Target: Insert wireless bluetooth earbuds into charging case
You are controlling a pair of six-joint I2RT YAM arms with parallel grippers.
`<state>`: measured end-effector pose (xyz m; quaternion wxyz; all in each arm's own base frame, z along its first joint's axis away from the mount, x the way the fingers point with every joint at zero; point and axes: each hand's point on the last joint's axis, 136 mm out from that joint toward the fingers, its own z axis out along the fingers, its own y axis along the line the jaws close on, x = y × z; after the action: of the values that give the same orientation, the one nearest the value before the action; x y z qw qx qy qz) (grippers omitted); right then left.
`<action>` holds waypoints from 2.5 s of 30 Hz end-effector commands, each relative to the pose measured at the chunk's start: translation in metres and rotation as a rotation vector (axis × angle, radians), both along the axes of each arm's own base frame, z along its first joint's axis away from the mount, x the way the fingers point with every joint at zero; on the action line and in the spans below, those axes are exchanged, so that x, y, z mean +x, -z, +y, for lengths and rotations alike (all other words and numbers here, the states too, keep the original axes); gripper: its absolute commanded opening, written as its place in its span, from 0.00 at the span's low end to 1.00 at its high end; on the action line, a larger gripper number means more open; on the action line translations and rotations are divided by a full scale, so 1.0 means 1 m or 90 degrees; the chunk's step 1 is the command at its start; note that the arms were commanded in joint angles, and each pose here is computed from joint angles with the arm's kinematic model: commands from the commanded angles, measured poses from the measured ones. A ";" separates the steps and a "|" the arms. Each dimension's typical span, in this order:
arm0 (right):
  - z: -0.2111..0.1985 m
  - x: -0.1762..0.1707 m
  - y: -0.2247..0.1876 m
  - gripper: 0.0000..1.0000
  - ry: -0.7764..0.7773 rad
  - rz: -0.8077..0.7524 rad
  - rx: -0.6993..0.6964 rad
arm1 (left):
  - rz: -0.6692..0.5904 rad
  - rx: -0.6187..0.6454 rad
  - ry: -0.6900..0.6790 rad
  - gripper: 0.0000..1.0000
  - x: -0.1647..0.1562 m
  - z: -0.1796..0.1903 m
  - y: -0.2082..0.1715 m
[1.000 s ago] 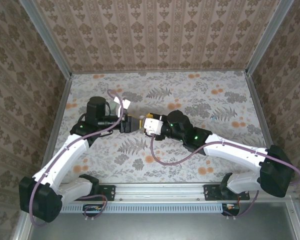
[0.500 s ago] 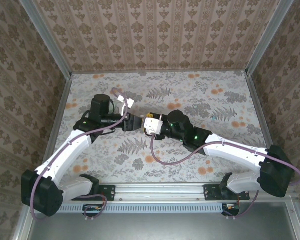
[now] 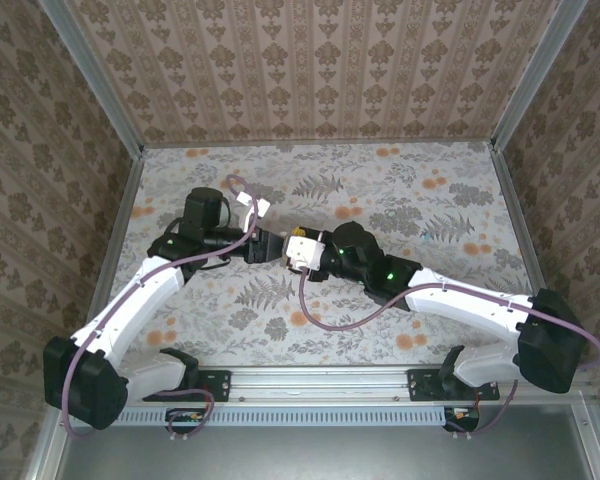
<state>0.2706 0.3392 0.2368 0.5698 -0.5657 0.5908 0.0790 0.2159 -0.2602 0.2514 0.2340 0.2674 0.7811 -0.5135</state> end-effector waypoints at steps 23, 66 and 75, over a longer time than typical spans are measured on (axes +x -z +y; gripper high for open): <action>-0.003 0.009 -0.009 0.47 0.037 -0.006 0.014 | -0.021 0.020 0.024 0.31 -0.009 0.001 -0.004; -0.092 -0.001 -0.106 0.68 0.083 0.501 0.444 | -0.509 -0.141 -0.052 0.18 0.006 0.004 -0.081; -0.071 -0.008 -0.137 0.69 -0.024 0.658 0.487 | -0.547 -0.213 -0.059 0.19 0.015 -0.006 -0.104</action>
<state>0.2778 0.2552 0.3570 0.4329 -0.2224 0.7191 0.4960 0.2331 -0.2621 0.3306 0.5627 0.3746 0.5803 -0.4541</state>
